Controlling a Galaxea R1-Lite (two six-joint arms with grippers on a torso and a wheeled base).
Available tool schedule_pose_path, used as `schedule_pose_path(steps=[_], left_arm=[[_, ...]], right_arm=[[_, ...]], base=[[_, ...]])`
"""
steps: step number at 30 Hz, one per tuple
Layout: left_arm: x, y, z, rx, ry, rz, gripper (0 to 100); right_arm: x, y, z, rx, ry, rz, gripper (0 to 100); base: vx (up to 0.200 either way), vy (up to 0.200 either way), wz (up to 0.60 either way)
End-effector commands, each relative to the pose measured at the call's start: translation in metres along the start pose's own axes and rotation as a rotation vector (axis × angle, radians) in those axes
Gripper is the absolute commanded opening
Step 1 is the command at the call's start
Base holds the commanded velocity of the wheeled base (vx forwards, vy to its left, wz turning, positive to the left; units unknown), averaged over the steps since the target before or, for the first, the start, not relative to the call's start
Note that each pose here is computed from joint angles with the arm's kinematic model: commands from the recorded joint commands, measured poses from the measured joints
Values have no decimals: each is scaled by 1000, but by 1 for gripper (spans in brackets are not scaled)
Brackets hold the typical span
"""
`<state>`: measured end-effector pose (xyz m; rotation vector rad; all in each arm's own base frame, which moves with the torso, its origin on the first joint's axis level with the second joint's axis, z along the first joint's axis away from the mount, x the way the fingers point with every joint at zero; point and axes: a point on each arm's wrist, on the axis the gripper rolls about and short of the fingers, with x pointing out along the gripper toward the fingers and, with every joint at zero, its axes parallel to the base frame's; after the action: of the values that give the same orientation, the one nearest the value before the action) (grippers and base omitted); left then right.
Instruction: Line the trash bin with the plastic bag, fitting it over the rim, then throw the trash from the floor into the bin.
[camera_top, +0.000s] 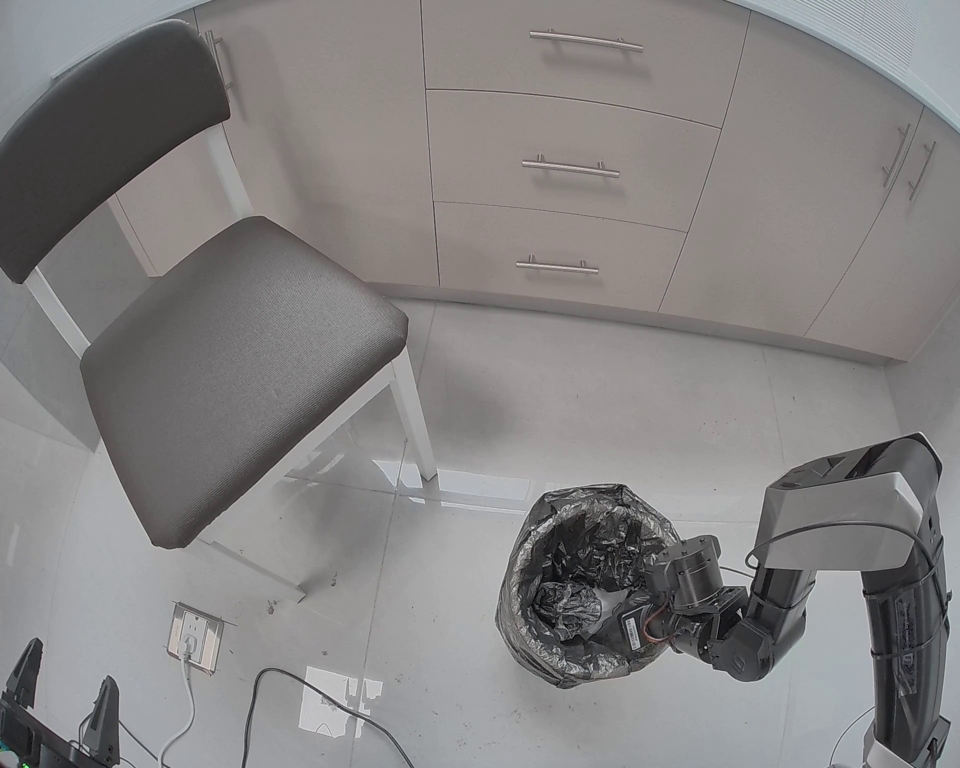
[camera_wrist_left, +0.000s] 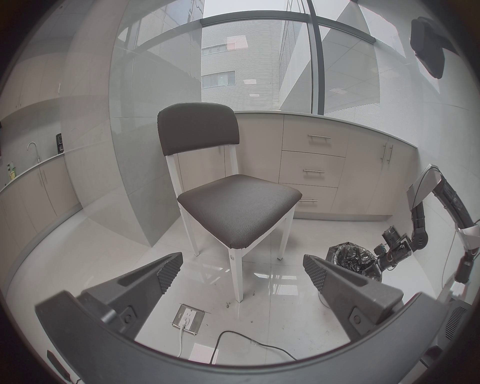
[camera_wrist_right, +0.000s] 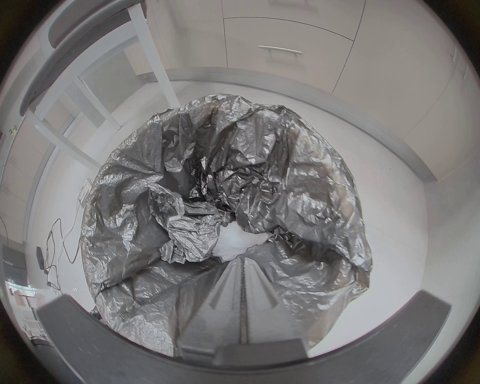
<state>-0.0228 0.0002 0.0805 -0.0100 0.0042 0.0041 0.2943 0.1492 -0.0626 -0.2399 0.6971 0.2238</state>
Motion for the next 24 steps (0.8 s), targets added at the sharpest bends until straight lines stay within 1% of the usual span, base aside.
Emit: schedule_pose_path(steps=[1,6,18,24], left_arm=[[0,0,-5,-1,2,1,100],[0,0,-5,-1,2,1,100],[0,0,-5,-1,2,1,100],[0,0,-5,-1,2,1,100]], right_arm=[[-7,-5,-9,3,17,-9,0],[-14,-8,-17,6,0,-11,0],[-24,-12,-17,14,-18,-47,0],[-41,-17,-5,36,-102,-50,0]], base=[[0,0,0],[0,0,0],[0,0,0],[0,0,0]])
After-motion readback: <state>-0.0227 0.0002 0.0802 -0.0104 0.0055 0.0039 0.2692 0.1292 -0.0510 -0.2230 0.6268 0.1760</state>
